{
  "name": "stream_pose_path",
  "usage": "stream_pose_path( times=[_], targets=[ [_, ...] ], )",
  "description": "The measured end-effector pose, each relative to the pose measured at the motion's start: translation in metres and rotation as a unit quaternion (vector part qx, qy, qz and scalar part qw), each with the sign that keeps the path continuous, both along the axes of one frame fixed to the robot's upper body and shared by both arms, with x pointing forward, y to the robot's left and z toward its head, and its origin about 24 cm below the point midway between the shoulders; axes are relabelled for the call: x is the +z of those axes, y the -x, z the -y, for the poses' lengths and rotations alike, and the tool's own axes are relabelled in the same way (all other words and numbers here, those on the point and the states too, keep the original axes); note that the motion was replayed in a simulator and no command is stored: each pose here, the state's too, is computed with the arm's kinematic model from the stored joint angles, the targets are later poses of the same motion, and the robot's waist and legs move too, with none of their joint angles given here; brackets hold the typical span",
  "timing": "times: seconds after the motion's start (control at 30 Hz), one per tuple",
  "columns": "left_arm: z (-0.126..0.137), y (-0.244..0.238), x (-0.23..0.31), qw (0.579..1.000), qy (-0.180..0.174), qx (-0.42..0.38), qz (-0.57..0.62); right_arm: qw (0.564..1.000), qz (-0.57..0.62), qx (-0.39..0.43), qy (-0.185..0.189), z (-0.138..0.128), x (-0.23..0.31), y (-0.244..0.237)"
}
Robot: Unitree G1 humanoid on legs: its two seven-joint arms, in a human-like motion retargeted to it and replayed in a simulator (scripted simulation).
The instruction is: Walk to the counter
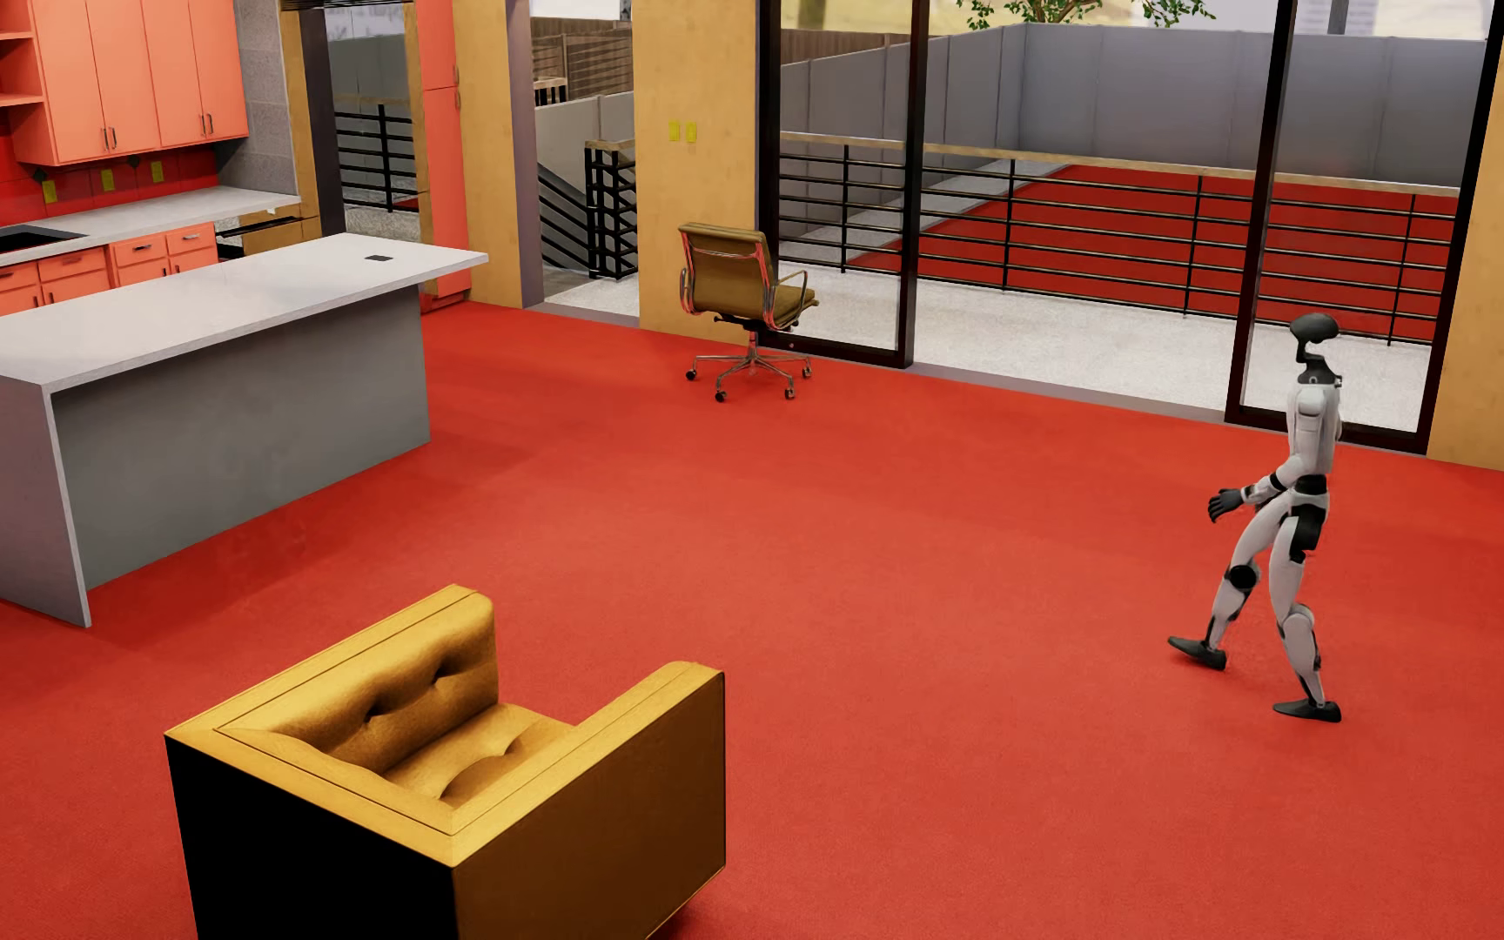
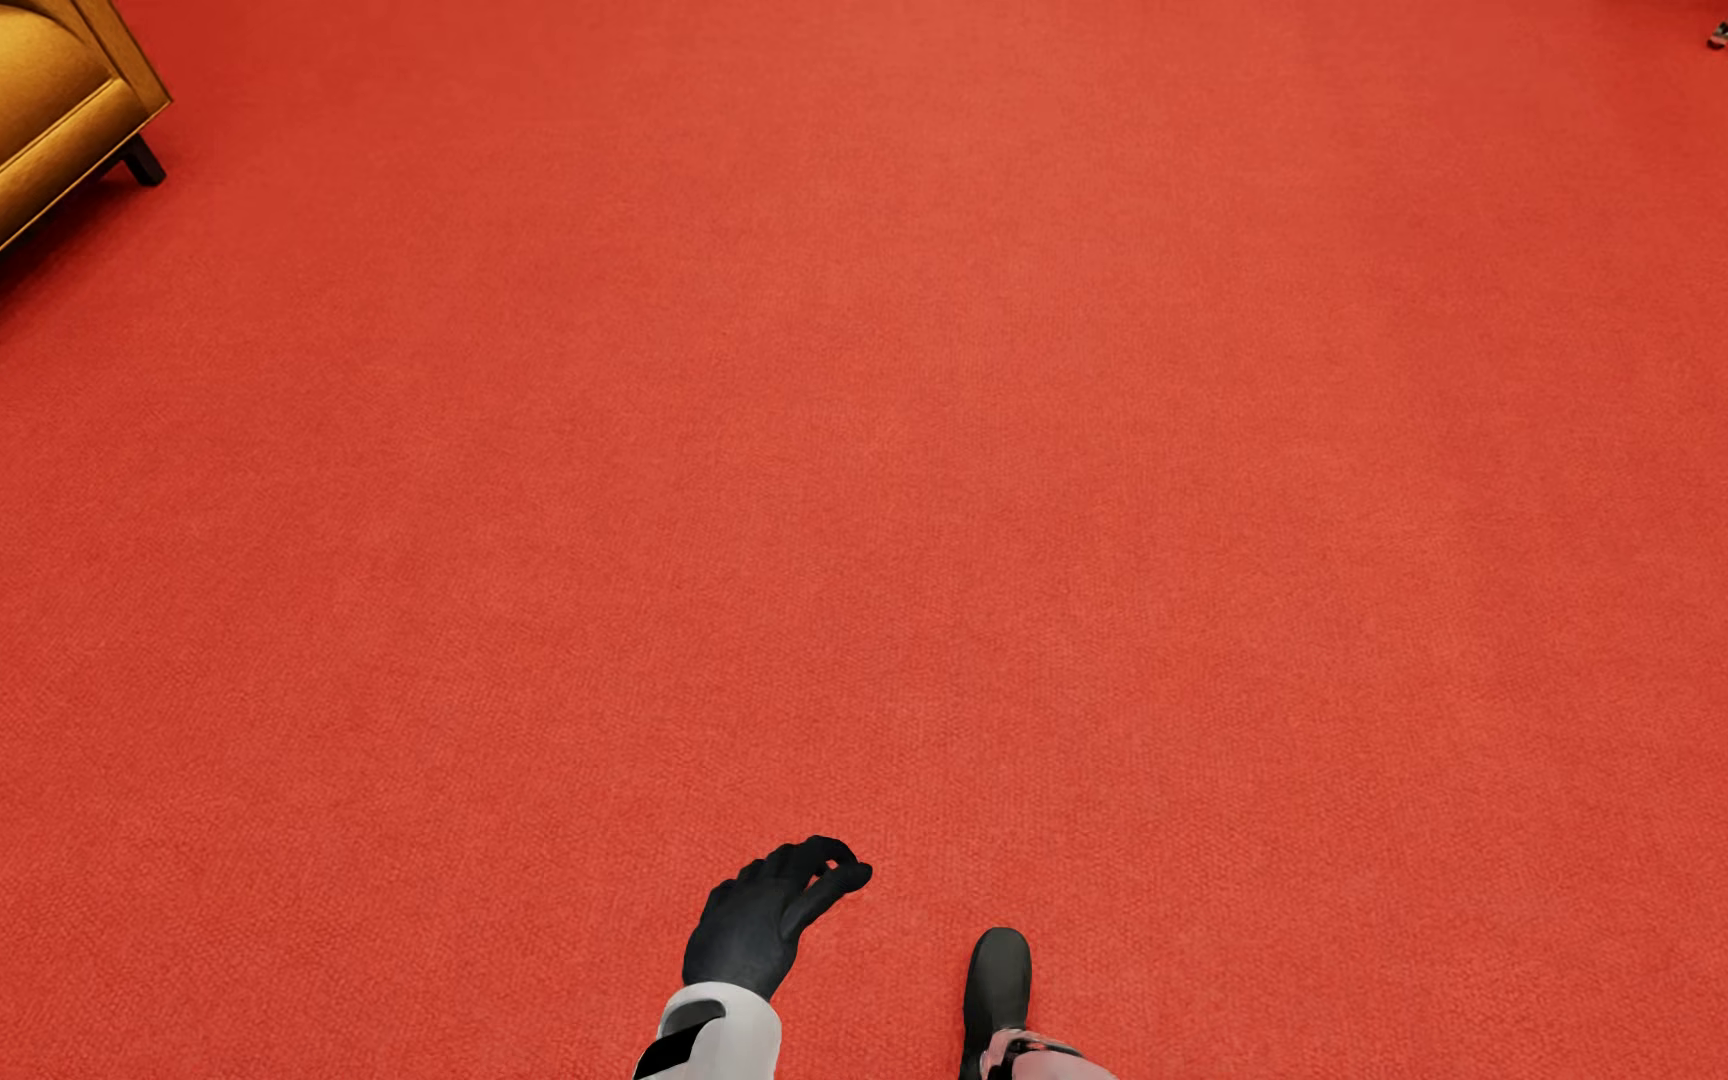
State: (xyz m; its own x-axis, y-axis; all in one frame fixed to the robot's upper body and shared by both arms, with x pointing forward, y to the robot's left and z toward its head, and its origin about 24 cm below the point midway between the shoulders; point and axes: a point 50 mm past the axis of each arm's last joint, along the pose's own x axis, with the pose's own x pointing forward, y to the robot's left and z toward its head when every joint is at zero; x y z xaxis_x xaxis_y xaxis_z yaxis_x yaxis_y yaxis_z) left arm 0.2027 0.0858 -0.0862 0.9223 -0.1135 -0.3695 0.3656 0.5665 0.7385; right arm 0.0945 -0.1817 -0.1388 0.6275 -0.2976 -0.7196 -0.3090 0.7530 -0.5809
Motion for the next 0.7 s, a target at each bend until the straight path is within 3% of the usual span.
stream_pose_path(
  times=[0.13,0.2,0.27,0.37,0.47,0.7],
  targets=[
    [0.000,-0.013,0.009,0.999,-0.027,0.006,0.023,0.999,-0.011,0.047,0.017,0.008,0.003,-0.011],
    [-0.007,-0.011,0.001,0.997,-0.073,-0.016,0.004,0.999,-0.001,0.042,0.029,0.009,0.005,-0.014],
    [-0.025,0.004,-0.020,0.990,-0.124,-0.024,-0.066,0.998,-0.018,0.041,0.038,0.009,0.002,-0.013],
    [-0.064,0.044,-0.050,0.965,-0.152,0.023,-0.213,0.994,-0.069,0.075,0.035,0.002,-0.005,-0.018],
    [-0.094,0.066,-0.056,0.955,-0.192,0.015,-0.227,0.993,-0.042,0.103,0.038,-0.001,-0.003,-0.028],
    [-0.128,0.096,-0.045,0.955,-0.123,0.181,-0.201,0.987,0.085,0.131,0.044,-0.008,0.024,-0.072]
  ],
)
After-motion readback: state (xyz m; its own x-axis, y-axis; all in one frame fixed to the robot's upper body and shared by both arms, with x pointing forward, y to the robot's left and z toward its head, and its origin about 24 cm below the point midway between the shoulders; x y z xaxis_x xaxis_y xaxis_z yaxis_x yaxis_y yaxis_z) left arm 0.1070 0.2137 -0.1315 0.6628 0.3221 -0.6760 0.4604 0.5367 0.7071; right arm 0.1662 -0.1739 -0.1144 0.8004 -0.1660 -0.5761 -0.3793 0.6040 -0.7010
